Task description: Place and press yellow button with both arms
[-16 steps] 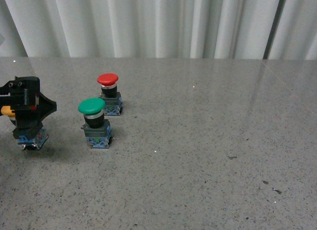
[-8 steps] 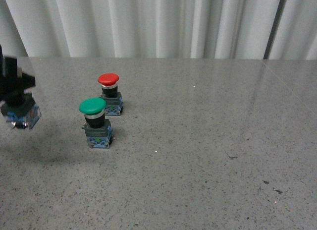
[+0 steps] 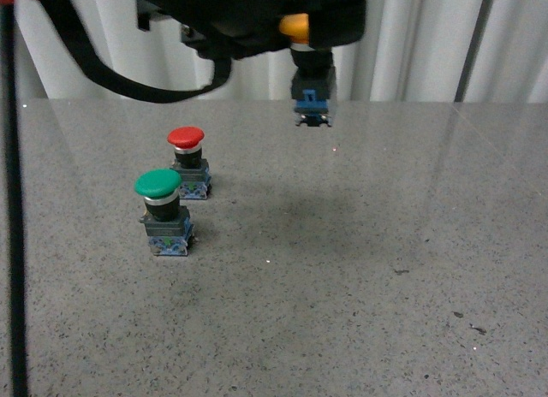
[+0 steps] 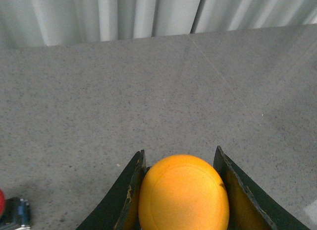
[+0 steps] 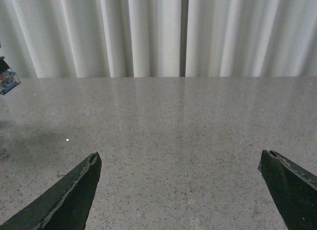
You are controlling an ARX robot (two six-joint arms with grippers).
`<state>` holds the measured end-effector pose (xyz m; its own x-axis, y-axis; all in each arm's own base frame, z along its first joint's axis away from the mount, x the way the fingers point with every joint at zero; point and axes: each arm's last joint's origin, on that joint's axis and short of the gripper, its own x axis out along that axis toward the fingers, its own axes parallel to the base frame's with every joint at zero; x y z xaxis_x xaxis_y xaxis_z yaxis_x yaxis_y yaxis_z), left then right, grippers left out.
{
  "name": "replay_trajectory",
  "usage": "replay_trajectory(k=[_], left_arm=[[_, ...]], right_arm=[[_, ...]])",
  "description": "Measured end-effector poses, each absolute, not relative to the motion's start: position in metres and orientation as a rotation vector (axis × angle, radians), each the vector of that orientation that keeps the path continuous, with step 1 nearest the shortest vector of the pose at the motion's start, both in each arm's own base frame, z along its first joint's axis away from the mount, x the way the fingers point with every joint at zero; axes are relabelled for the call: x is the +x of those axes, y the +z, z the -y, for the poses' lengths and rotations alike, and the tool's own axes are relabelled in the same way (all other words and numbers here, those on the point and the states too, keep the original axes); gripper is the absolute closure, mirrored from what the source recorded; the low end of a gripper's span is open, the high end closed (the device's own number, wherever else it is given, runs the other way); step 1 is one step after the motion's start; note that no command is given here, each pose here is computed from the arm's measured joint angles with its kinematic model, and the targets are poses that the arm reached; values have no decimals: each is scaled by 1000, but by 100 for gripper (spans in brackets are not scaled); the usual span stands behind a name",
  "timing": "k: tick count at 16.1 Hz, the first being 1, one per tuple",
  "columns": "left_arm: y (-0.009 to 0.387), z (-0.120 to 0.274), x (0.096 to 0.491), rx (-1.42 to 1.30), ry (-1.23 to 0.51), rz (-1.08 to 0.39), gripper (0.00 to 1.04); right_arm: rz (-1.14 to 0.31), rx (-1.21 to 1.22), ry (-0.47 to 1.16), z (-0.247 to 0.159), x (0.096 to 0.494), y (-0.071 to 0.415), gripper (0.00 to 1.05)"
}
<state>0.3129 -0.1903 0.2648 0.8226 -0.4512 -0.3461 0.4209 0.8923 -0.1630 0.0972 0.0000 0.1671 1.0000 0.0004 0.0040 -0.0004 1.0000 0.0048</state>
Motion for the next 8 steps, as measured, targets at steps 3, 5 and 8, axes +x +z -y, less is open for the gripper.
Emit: replay_trajectory(k=[3, 5, 8], left_arm=[[243, 204, 318, -134, -410, -440, 68], [229, 207, 324, -172, -359, -466, 68], [201, 216, 330, -188, -336, -536, 68]], right_arm=[[4, 5, 0, 0, 97, 167, 7], [4, 5, 0, 0, 97, 167, 7], [4, 5, 0, 0, 97, 167, 7]])
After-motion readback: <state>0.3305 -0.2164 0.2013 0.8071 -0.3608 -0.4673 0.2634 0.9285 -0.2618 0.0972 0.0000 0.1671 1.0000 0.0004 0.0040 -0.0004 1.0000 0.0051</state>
